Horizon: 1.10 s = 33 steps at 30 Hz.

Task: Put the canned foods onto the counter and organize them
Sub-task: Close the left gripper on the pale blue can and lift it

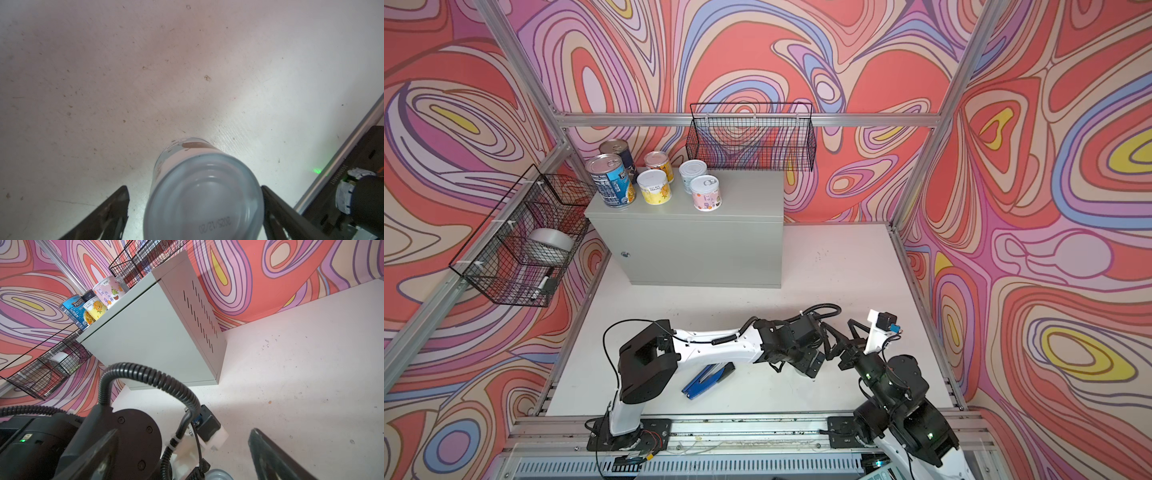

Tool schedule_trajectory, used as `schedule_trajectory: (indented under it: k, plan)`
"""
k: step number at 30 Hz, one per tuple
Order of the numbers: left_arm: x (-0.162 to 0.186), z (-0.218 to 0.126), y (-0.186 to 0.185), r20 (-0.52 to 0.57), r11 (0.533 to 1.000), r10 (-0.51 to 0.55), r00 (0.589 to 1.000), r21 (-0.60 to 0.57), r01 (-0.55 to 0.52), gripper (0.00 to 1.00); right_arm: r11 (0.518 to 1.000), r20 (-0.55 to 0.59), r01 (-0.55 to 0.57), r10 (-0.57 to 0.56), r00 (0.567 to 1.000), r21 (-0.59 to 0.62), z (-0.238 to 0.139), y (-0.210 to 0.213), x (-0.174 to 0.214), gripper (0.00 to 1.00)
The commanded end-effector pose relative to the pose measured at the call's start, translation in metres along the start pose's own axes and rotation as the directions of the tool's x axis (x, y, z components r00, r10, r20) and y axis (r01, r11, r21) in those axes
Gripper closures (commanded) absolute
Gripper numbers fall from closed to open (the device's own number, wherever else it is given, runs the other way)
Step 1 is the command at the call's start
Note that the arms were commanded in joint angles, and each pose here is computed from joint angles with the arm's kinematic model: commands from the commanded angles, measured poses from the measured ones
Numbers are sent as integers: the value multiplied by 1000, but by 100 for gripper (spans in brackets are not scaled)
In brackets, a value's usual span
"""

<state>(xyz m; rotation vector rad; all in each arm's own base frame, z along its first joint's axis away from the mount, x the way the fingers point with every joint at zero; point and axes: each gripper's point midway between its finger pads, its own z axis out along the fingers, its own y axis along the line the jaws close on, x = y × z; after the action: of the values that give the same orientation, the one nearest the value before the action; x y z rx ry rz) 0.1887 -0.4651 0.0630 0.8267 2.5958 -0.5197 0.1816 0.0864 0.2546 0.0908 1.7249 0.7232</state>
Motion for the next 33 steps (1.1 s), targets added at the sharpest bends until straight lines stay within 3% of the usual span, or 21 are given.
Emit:
schedule_trajectory:
  k: [1,9,19,24,33]
  plan:
    - [8,9,14,-38,997,-2,999,-75,0,2,1000,9,8,-8,1000,4,-2,1,-5,2]
    - [2,8,28,5,995,-62,998,-82,62,24,1000,4,8,-8,1000,1,-2,2,-4,2]
    - [-15,0,43,57,990,-127,990,-49,130,34,1000,-4,12,-12,1000,2,0,2,-3,1]
    - [-21,-4,58,72,986,-155,985,-47,158,45,1000,-17,13,-13,1000,-2,2,3,0,2]
    - [-35,-47,100,120,976,-212,970,-34,217,53,996,-206,55,-67,976,-65,28,14,33,2]
